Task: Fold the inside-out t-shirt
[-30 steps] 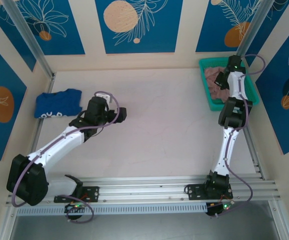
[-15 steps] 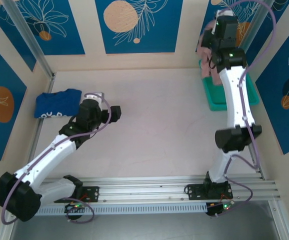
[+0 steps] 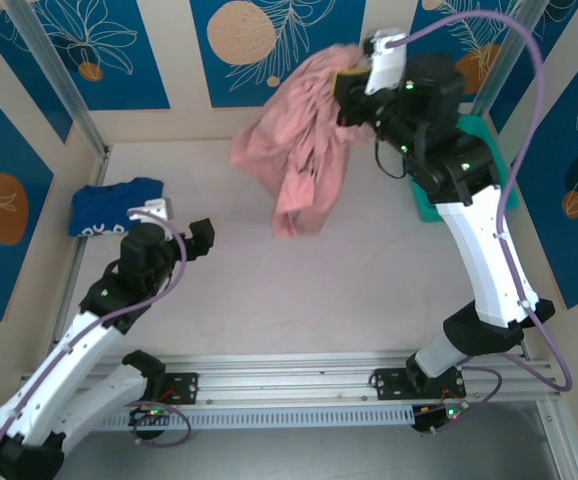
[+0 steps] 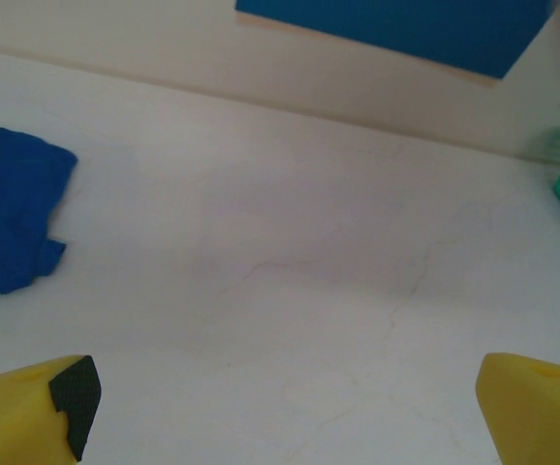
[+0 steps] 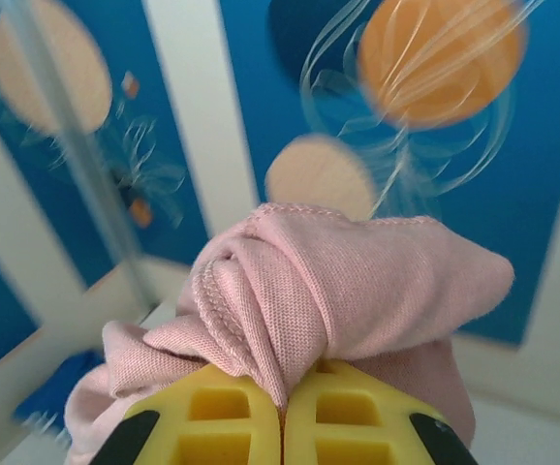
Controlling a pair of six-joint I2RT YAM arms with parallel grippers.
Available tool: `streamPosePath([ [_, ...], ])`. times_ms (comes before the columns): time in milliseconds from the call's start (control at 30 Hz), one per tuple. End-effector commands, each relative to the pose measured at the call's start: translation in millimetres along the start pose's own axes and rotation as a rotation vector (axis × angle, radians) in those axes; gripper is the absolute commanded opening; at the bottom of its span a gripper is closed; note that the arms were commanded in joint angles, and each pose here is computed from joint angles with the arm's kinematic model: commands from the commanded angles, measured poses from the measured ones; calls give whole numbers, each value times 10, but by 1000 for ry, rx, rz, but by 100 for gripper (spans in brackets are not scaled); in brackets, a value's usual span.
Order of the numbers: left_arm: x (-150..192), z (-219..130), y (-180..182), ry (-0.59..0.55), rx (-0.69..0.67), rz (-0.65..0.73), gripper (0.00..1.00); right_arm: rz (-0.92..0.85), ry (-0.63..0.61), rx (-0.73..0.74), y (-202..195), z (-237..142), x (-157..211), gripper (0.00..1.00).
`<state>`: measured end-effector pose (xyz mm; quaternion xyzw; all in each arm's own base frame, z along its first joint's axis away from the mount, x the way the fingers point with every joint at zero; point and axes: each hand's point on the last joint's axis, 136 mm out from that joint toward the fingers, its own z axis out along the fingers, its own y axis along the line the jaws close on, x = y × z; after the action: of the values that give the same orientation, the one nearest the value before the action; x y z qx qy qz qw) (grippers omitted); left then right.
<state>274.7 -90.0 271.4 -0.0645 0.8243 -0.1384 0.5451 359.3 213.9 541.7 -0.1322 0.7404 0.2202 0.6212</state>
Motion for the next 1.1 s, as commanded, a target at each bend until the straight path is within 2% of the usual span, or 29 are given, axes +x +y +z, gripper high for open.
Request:
streamPosePath([
  [0, 131, -200, 212, 2, -56, -36, 100, 180, 175, -138, 215, 149, 569, 0],
  [100, 227, -284, 247, -13, -24, -52, 100, 285, 365, -107, 56, 467, 1415, 1],
  [133, 290, -272, 236, -3, -7, -48, 100, 327, 443, -85, -88, 601, 1768, 5],
  [200, 436, -201, 170, 40, 37, -37, 100, 393, 602, -15, -466, 825, 2379, 19],
  [267, 625, -88, 32, 121, 103, -31, 100, 401, 729, 154, -1063, 950, 2847, 37],
  [333, 828, 11, -134, 214, 182, -31, 100, 321, 811, 328, -1469, 884, 3154, 46],
  [367, 941, 44, -232, 260, 230, -30, 100, 287, 841, 358, -1499, 806, 3250, 49],
  [400, 1036, 70, -304, 291, 265, -23, 100, 274, 853, 354, -1445, 732, 3316, 52],
  [467, 1233, 98, -438, 336, 321, 8, 100, 267, 866, 322, -1243, 524, 3508, 69],
  [633, 1605, 122, -873, 370, 457, 125, 96, 361, 962, 269, -951, -20, 4048, 70],
  [767, 1946, 280, -1254, 438, 445, 288, 94, 494, 1019, 223, -813, -242, 4441, 68],
  [867, 2213, 480, -1428, 482, 396, 380, 88, 534, 1055, 224, -772, -286, 4685, 66],
  [1067, 2481, 855, -1695, 510, 382, 393, 77, 631, 1052, 131, -596, -119, 4927, 64],
])
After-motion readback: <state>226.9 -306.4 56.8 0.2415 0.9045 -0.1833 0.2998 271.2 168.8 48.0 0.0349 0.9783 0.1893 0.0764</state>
